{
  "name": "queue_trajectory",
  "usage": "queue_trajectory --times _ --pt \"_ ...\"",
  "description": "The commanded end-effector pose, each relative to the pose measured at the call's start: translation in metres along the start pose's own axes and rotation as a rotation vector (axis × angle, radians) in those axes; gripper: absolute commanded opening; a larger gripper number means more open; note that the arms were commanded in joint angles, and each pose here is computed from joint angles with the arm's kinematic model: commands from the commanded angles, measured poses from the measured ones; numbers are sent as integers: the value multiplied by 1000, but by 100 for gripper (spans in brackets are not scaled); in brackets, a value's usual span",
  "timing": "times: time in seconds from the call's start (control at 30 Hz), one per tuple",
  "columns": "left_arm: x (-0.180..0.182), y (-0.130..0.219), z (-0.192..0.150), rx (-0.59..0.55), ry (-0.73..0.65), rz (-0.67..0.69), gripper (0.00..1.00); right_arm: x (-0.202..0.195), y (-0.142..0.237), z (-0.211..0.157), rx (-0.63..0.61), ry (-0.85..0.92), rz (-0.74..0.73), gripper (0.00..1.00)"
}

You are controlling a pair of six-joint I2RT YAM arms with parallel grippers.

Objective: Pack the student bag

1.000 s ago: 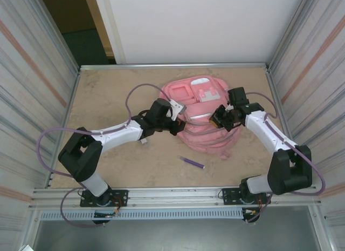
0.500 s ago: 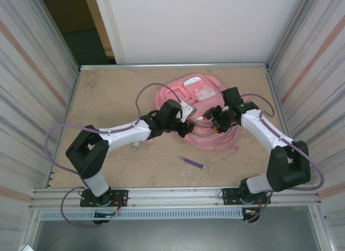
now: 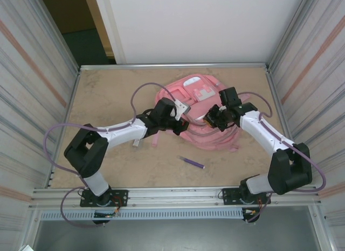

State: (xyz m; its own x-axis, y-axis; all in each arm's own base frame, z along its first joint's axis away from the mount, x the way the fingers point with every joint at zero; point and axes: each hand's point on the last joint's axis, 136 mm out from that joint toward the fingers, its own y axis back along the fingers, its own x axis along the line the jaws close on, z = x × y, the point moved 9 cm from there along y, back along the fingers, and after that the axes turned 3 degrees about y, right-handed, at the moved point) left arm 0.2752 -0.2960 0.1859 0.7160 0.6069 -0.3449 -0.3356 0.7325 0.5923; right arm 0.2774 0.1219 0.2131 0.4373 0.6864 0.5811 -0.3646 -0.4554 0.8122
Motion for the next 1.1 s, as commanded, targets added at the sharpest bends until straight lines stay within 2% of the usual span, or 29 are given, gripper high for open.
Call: queue_trajectory --times 0.0,0.07,0.13,0.17,0.27,0.37,0.47,0.67,0.77,0.83,0.93,1.07 --pt "46 22 -2 -9 1 272 0 -11 11 4 -25 59 -87 0" --pt "49 20 -1 -8 0 278 2 -7 6 3 -9 64 -60 0" --pt "49 18 2 -5 4 278 12 -3 1 2 7 80 -44 2" --pt "49 18 4 -3 10 276 19 -1 -2 2 16 96 -37 8" --pt "45 23 6 -18 27 256 25 7 -9 3 54 173 -12 32" --pt "40 36 6 -47 45 248 38 9 -9 -1 78 268 -58 44" --pt "35 55 1 -52 61 269 48 10 -1 -11 54 395 -122 50" --pt "46 97 -28 20 168 536 64 8 28 -27 -60 555 -189 58" --pt "60 116 -53 85 314 675 88 8 47 -31 -159 615 -215 60" --pt "69 123 -70 142 407 690 97 8 64 -32 -280 657 -259 62" --pt "78 125 -92 217 480 697 99 9 90 -33 -411 687 -250 65" --pt "91 114 -112 339 554 672 99 15 113 -36 -505 711 -139 70"
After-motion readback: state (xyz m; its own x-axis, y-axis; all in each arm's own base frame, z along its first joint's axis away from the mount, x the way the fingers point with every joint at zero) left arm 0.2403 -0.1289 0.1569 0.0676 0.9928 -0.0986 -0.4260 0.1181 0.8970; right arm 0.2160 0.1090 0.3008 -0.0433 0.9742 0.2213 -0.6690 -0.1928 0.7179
